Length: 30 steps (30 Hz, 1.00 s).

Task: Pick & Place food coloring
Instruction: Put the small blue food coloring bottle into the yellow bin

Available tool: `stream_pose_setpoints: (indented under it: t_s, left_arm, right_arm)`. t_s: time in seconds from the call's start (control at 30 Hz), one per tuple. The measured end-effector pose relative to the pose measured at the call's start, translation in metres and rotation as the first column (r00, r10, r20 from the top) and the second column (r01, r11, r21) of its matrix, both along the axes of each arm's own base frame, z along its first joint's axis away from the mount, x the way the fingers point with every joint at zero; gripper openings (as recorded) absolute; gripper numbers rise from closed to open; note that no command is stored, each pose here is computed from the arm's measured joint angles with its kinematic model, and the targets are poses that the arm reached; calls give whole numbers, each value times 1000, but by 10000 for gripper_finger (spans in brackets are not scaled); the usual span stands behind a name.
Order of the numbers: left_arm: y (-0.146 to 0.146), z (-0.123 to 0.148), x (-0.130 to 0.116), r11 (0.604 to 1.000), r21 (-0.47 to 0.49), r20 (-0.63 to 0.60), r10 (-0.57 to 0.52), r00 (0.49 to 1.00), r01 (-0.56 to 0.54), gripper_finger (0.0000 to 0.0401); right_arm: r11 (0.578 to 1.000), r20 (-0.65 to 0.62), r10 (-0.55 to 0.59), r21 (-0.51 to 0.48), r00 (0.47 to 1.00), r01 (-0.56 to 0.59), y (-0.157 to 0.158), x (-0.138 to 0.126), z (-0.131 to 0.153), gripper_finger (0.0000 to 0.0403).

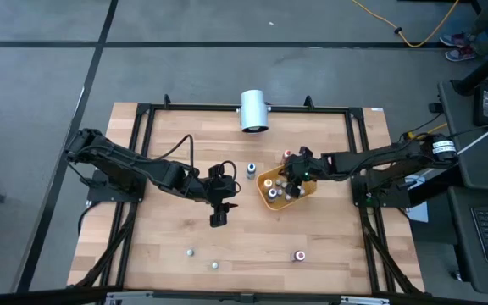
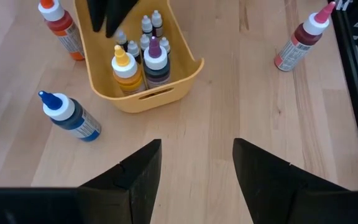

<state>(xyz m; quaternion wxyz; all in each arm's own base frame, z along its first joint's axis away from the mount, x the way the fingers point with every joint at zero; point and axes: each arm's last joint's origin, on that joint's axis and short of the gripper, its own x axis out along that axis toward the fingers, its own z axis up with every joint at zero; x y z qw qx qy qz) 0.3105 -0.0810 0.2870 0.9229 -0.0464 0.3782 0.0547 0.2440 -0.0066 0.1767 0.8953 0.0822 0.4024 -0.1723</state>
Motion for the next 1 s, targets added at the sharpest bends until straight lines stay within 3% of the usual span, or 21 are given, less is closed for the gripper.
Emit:
stream_pose_setpoints:
  t_s: [0.2,0.3,0.37,0.47,0.53,0.6,0.73,1.0]
  left_arm:
    - [-1,9,-9,999,-27,10,-24,1000,25,194]
    - [-7,10,-17,998,-53,-27,-43,999,41,194]
    - [-15,11,-21,995,-63,-33,-74,997,72,194]
    - [-29,10,-27,991,-79,-44,-109,993,105,194]
    - [-37,7,-33,991,-81,-70,-109,992,103,194]
    - [-43,-1,-40,992,-90,-110,-99,989,89,193]
    - [-59,-20,-56,989,-135,-194,-87,977,62,192]
    - [-95,-56,-97,982,-183,-318,-100,943,42,192]
  right_arm:
    - [991,-31,62,-116,998,-66,-1,10,45,92]
    - [976,12,156,-155,988,-153,5,18,67,92]
    - [938,39,302,-192,953,-289,16,24,82,92]
    - [825,69,539,-246,839,-509,39,28,98,92]
    - [768,89,619,-279,780,-577,53,29,107,92]
    - [743,107,651,-294,752,-601,62,29,112,92]
    - [753,133,648,-258,750,-605,73,27,112,92]
    - [840,167,529,-246,832,-484,83,28,111,92]
